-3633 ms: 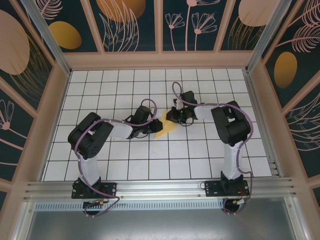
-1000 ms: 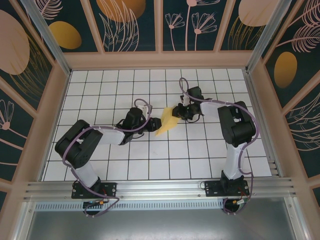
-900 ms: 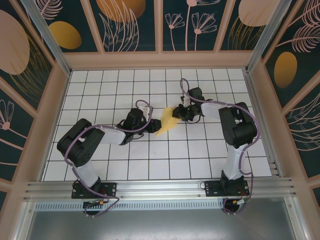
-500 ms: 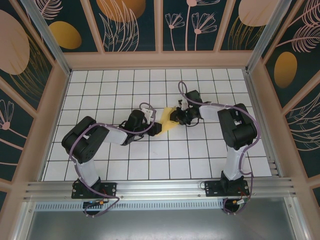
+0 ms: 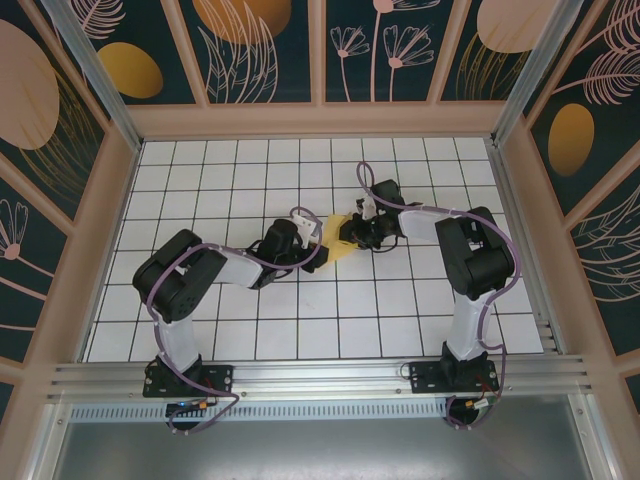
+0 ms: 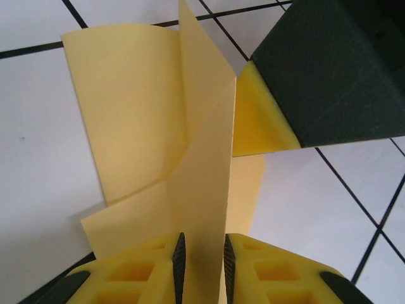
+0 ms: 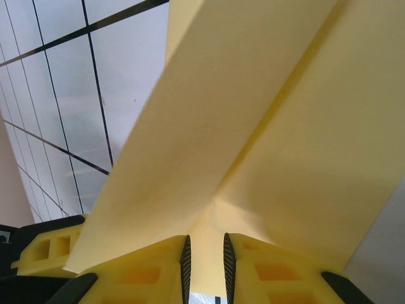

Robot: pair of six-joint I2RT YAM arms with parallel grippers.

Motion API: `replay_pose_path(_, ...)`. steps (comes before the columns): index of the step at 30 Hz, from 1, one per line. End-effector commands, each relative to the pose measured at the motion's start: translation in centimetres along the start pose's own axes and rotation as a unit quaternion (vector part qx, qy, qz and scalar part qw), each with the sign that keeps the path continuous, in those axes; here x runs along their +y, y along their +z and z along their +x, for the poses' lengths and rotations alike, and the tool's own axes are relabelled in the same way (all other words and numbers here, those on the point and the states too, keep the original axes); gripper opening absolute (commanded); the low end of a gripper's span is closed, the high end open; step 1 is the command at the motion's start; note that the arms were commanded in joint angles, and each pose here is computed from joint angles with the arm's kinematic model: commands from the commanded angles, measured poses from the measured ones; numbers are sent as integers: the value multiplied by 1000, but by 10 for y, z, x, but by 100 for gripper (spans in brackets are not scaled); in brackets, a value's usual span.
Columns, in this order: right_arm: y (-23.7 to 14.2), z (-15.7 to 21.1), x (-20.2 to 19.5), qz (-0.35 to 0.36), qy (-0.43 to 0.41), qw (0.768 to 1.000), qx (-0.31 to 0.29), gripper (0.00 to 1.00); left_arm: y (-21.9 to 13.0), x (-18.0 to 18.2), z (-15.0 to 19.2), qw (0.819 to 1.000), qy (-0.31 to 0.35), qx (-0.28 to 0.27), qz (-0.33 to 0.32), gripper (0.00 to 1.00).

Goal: Fold a paper plane with a square sheet of paper (pick it up from the middle)
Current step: Fourth fold the wing at the center of the table.

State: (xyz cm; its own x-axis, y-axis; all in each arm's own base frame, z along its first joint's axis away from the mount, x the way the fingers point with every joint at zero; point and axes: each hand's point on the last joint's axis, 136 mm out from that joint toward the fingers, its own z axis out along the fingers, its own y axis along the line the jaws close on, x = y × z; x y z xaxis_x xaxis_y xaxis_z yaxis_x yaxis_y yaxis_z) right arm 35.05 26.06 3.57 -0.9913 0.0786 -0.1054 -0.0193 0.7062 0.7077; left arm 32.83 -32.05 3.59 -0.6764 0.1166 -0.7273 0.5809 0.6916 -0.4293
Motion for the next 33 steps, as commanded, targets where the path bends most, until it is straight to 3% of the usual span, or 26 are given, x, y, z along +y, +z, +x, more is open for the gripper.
replay_pose_path(1, -2, -5, 17, -25, -10, 1000, -3, 24, 6, 3, -2, 999, 32, 0, -7, 26)
replay_pose_path(7, -2, -5, 18, -27, -9, 1000, -2, 24, 10, 0, 5, 998, 52, 15, 8, 28)
replay_pose_path(15, -4, -3, 12, -22, -8, 1000, -3, 24, 15, -7, 5, 998, 50, 24, 31, 11)
replay_pose_path(20, -8, 2, 3, -24, -11, 1000, -1, 24, 18, -18, 0, 998, 18, 30, 59, 6)
replay_pose_path(26, -11, 12, -4, -19, -10, 1000, 10, 21, 23, -24, 0, 995, -40, 44, 77, 5)
replay_pose_path(33, -15, 16, -23, 4, 8, 1000, 2, 21, 30, -24, 4, 993, -61, 64, 83, 5)
